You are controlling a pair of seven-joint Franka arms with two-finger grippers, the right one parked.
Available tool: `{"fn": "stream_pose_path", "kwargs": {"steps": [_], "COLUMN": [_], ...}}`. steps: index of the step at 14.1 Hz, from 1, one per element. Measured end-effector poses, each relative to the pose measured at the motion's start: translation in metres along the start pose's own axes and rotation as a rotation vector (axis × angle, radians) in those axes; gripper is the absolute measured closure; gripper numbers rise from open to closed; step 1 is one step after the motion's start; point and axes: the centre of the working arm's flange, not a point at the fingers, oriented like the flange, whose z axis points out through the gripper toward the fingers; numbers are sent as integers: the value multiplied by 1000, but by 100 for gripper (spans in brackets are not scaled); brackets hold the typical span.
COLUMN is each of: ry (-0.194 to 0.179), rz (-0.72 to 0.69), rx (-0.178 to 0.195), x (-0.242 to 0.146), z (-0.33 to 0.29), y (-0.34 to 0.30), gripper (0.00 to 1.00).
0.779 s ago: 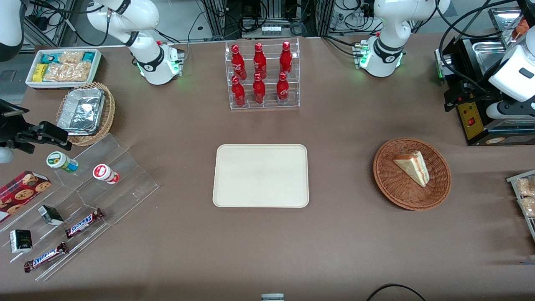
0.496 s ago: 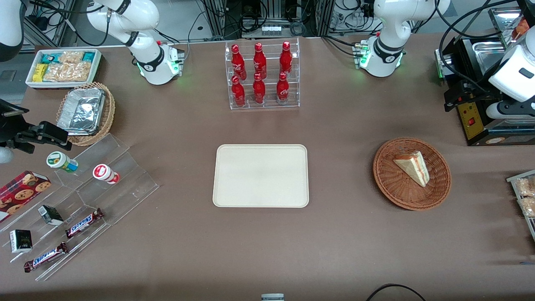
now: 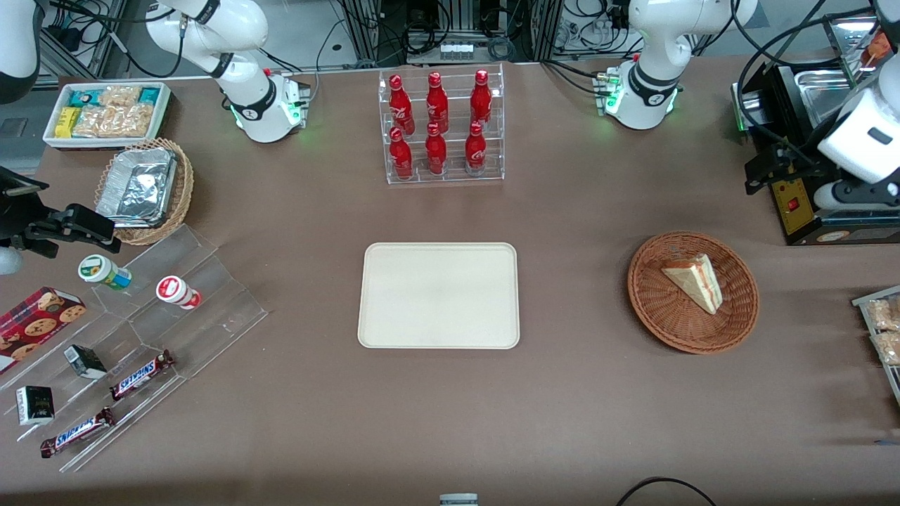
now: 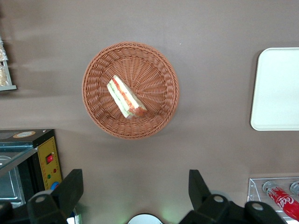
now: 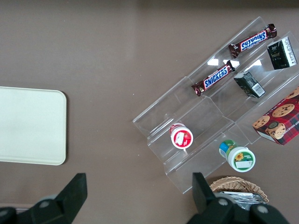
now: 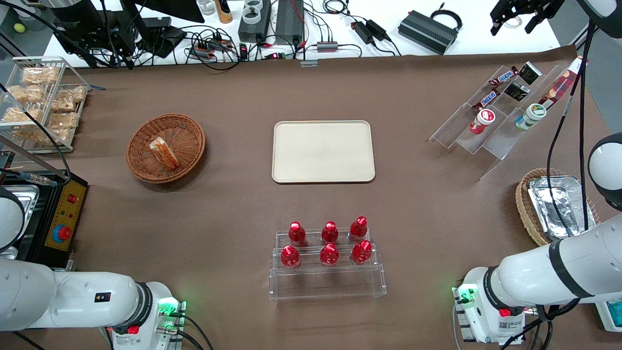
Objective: Place sandwich from basket to tray
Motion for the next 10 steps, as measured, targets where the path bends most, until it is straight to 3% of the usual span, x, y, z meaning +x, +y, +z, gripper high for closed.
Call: {"fn": "stream_pose_path", "kwargs": {"steps": [5,10], "ry": [-42,-5], "rz": [-236,-394], "rx": [0,-5], "x": [34,52], "z": [56,138], "y": [-24,-25], "gripper": [0,0]}}
